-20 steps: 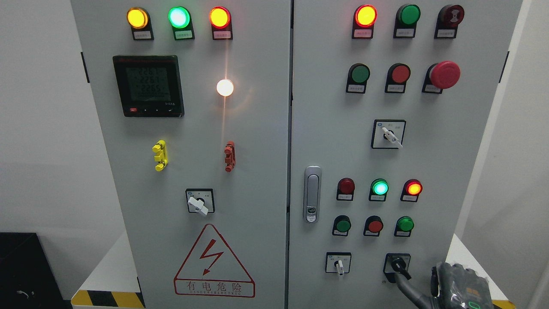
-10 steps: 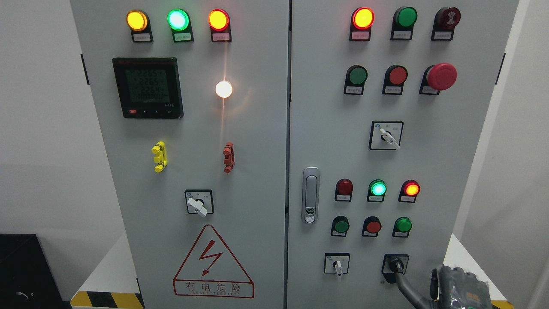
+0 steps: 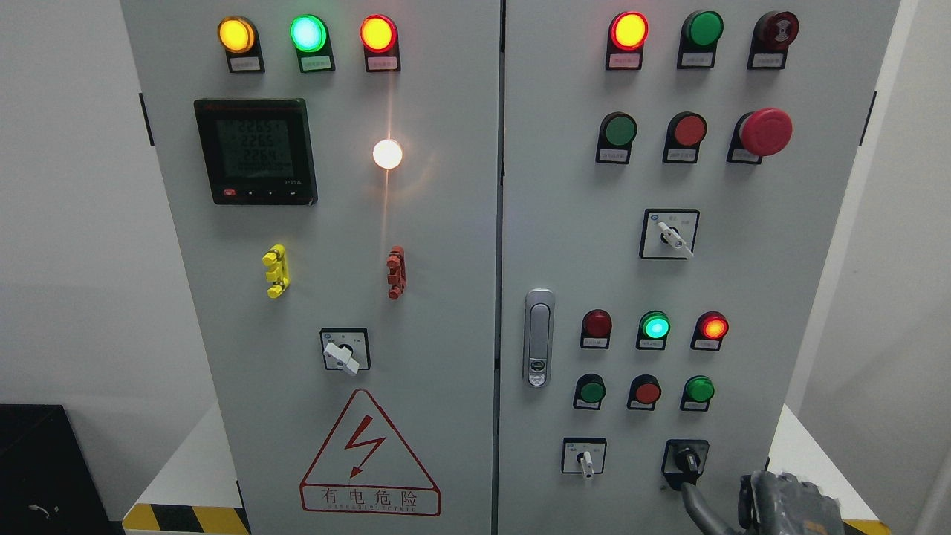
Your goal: Flip black knob to close circuit
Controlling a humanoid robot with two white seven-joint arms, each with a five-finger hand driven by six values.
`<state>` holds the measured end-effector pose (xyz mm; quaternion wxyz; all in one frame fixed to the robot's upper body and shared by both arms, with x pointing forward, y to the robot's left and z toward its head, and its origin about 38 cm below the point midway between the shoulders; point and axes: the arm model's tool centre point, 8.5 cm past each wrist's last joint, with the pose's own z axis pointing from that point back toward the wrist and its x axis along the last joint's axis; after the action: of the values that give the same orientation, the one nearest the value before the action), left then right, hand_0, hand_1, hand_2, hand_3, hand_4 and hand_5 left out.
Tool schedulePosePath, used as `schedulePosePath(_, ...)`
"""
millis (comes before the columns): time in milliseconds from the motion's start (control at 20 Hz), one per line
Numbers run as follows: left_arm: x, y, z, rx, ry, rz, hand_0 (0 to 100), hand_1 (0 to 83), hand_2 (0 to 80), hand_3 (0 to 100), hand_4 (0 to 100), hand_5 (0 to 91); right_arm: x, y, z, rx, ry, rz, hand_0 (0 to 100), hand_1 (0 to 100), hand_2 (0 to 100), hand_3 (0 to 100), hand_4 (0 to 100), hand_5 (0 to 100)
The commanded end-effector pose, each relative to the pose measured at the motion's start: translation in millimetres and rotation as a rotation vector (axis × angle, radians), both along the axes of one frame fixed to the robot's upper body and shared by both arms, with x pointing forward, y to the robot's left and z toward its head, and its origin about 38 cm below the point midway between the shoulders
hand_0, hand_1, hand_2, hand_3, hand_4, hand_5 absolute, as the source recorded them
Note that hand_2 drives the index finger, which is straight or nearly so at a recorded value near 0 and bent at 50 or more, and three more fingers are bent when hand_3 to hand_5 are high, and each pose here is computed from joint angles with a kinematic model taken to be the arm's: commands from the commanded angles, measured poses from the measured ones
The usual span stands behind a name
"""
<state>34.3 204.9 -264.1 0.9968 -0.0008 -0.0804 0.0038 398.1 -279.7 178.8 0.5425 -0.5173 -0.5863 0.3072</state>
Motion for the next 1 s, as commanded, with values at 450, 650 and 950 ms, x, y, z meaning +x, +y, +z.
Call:
schedulePosePath(450,-4,0,0,0.001,0.006,0.001,12,55.6,0.0,0,0,0.0,-21,38.7,-4,0.238,-0.071,0.206,0,0,50,70,64,60)
schedulePosePath(650,-4,0,0,0.001,0.006,0.001,12,55.6,0.0,0,0,0.0,-33,36.3,-4,0.318,-0.112,0.214,0,0,42,56,54,52)
schedulePosePath(950,-4,0,0,0.001,0.006,0.001,12,55.6,0.0,0,0,0.0,-53,34.1,-10,0.543,-0.149,0.259,0,2,33,45,45,44)
